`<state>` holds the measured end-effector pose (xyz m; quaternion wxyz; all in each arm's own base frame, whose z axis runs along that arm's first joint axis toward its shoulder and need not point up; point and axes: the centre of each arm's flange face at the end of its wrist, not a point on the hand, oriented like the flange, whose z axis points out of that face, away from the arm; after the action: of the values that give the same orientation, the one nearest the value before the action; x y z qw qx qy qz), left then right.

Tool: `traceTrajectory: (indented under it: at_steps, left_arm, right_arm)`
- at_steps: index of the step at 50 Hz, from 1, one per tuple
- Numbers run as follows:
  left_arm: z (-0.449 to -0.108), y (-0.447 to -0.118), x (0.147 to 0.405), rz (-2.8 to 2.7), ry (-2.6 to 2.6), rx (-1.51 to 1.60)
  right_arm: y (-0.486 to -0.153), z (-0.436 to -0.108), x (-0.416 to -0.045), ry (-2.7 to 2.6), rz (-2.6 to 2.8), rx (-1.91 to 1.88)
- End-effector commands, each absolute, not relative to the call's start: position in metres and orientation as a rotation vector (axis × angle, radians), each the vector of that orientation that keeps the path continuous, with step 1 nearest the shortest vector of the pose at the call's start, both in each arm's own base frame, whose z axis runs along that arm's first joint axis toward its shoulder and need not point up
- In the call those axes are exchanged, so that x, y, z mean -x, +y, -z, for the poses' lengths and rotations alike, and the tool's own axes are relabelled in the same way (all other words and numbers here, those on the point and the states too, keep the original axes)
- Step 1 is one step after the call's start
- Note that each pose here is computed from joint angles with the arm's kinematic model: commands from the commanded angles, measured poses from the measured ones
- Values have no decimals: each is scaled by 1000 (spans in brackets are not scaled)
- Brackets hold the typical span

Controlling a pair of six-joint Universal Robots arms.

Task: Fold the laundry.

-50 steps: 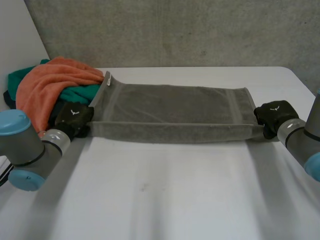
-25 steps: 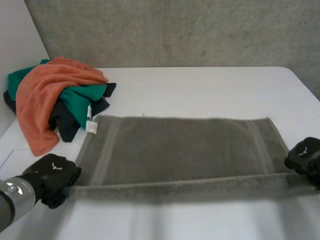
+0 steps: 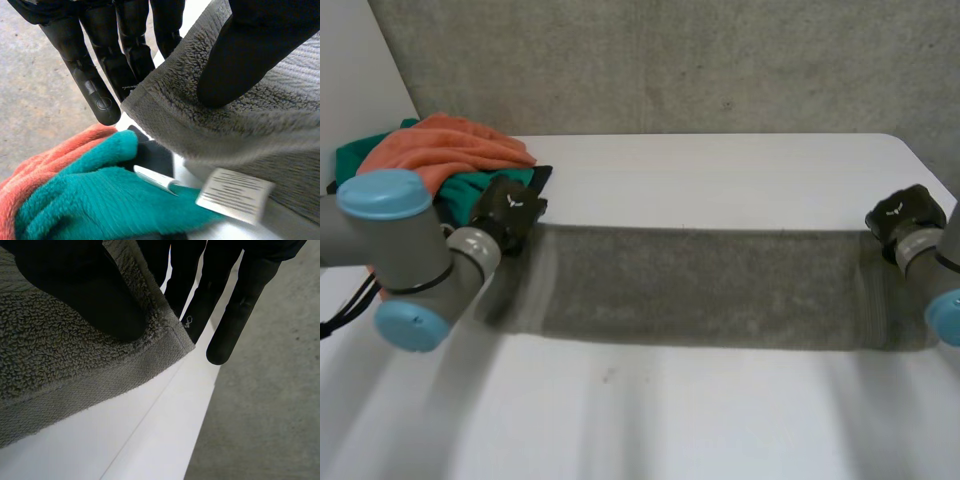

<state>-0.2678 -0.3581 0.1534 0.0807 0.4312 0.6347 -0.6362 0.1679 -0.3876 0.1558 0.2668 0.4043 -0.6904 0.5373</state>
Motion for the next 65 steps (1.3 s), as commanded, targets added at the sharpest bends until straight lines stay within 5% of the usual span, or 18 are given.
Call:
traceTrajectory:
  at_steps: [1, 12, 19, 30, 45, 59, 65]
  left_arm:
    - [-146, -387, 285, 1940, 1852, -1229]
    - [-158, -369, 311, 2031, 1872, -1234]
    - [-197, -347, 297, 2119, 1967, -1128]
    - [-206, -306, 281, 2145, 2100, -1099]
    - [-201, -297, 286, 2170, 2132, -1138]
    - [-224, -278, 278, 2257, 2149, -1120]
    - [-228, -275, 275, 2266, 2145, -1123]
  right_arm:
    - [-413, -156, -183, -1799, -1508, -1044]
    - [-419, -194, -183, -1866, -1706, -776]
    - [-364, -227, -175, -2019, -1810, -791]
    - [-296, -168, -131, -2500, -1503, -880]
    - [-335, -121, -106, -2381, -1594, -820]
    - [-368, -183, 4, -1915, -1326, -681]
    - [-373, -200, -61, -1807, -1471, -871]
